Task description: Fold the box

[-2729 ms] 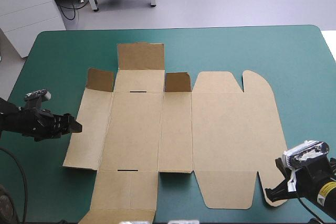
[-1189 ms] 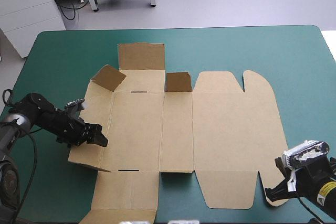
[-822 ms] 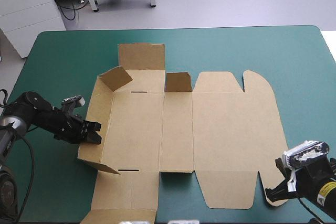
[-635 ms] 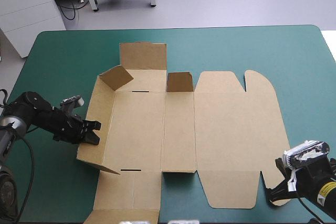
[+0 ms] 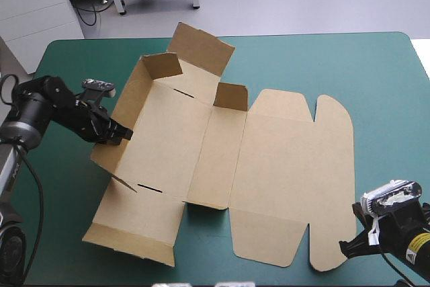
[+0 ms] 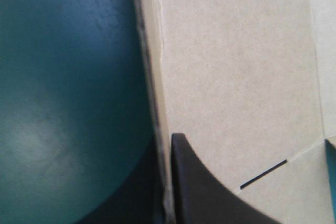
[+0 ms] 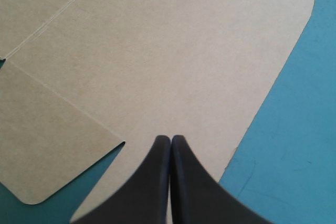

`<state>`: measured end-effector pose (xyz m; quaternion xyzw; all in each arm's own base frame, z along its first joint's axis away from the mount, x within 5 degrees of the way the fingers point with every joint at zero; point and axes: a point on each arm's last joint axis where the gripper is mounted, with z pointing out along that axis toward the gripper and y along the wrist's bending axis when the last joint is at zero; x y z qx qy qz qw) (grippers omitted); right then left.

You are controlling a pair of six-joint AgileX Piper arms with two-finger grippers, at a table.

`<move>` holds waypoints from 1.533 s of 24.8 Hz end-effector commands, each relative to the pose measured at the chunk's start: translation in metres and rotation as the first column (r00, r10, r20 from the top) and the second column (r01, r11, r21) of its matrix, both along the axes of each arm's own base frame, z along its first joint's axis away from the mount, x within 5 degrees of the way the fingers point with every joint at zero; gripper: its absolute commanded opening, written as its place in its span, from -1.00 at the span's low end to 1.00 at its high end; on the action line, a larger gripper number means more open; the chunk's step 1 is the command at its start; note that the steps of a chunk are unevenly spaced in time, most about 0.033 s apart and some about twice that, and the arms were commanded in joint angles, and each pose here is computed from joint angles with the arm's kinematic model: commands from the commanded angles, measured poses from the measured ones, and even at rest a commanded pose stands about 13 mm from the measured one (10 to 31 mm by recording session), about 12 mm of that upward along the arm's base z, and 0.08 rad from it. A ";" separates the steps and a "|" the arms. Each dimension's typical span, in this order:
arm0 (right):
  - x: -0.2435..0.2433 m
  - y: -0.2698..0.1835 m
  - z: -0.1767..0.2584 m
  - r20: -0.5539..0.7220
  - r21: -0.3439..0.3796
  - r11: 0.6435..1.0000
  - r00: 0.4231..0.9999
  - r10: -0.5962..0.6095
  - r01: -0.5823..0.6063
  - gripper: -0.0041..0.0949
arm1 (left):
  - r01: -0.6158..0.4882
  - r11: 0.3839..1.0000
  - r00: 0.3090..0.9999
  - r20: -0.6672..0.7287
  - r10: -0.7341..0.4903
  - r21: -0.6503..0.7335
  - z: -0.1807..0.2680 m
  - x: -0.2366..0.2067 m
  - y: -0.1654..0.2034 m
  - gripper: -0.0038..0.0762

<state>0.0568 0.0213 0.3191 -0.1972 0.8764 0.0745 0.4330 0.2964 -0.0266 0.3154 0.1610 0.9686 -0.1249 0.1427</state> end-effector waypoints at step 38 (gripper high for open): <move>0.003 0.000 0.010 0.063 0.019 1.000 0.998 -0.006 0.004 -0.96 | 0.102 0.436 0.259 0.399 -0.879 0.894 0.040 -0.026 -0.227 -0.98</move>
